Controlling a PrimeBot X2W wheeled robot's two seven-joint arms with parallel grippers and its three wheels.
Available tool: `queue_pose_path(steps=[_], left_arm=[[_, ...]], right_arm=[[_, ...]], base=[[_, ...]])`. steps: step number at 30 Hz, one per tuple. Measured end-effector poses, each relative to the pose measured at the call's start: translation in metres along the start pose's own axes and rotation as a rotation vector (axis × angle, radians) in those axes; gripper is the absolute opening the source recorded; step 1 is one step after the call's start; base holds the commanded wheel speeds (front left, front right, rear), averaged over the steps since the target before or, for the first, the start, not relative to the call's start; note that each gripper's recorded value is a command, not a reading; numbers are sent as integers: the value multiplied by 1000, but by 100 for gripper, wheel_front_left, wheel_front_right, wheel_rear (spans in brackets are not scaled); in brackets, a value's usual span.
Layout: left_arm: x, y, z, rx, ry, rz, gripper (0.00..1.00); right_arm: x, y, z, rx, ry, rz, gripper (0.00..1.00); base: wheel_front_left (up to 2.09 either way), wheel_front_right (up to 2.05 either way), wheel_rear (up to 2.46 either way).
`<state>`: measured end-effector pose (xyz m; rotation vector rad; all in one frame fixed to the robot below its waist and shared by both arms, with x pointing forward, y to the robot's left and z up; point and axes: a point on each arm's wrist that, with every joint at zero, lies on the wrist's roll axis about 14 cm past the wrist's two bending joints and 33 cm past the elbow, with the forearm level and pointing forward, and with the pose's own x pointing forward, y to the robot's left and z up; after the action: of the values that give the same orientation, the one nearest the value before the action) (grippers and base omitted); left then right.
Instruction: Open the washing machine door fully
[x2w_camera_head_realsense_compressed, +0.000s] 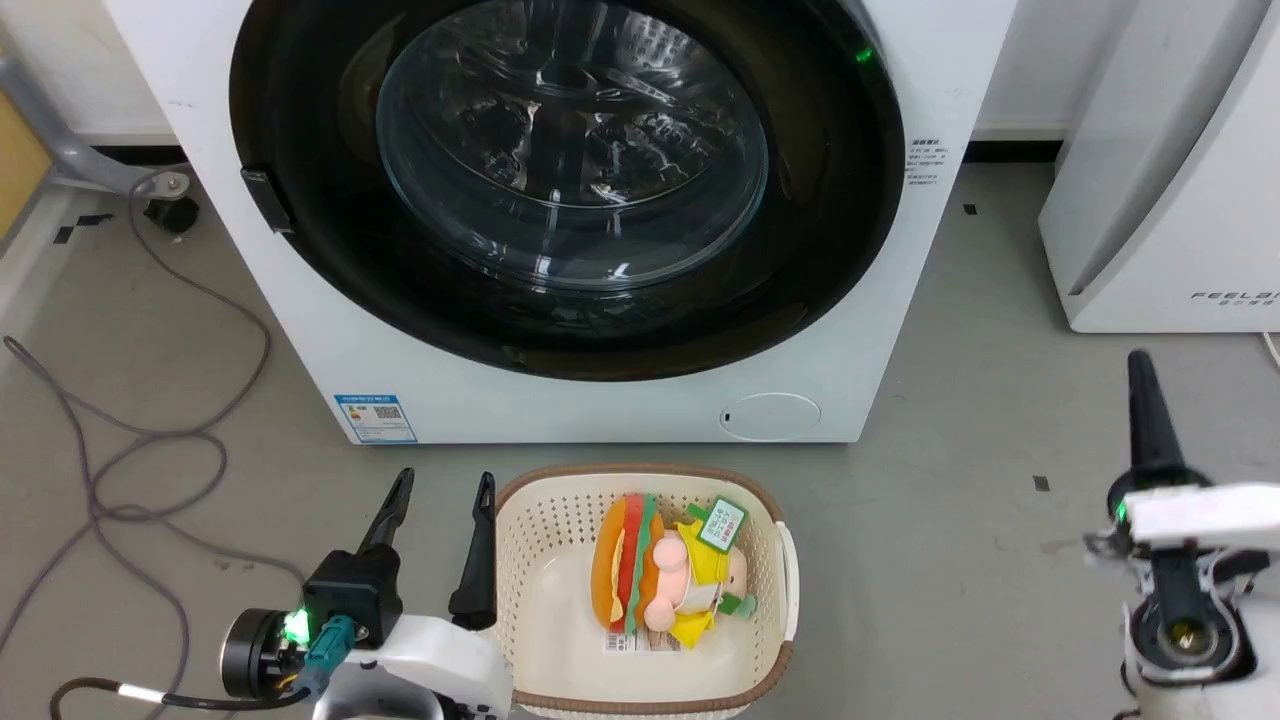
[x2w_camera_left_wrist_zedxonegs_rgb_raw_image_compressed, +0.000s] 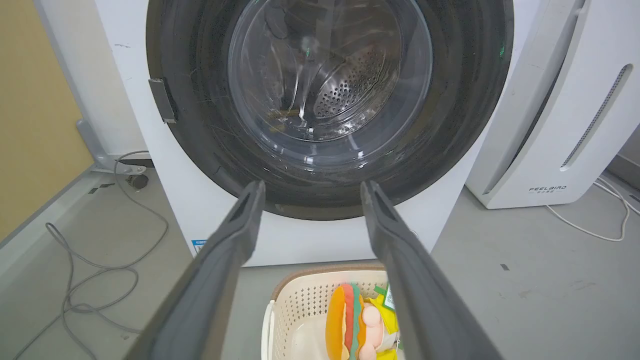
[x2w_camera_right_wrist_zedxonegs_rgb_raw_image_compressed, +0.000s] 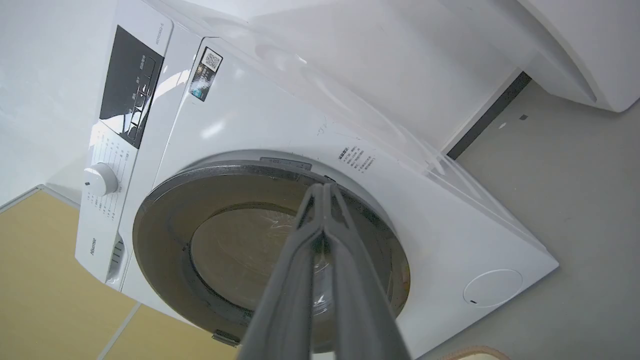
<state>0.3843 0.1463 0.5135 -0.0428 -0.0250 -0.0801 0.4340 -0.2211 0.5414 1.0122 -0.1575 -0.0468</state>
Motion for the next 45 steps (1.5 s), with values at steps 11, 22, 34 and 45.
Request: queue_pose_path(steps=[11, 22, 34, 45], left_arm=[[10, -4, 5, -10, -32, -14, 100], [22, -9, 8, -19, -59, -33, 100], [34, -14, 8, -34, -79, -50, 100], [45, -13, 4, -52, -86, -48, 100]], right_arm=[[49, 15, 14, 112, -14, 24, 0], [103, 38, 6, 150, 99, 50, 0], [148, 65, -31, 161, 387, 43, 0], [185, 107, -47, 132, 566, 82, 0]], base=[[0, 0, 0], [0, 0, 0], [0, 0, 0], [0, 0, 0]])
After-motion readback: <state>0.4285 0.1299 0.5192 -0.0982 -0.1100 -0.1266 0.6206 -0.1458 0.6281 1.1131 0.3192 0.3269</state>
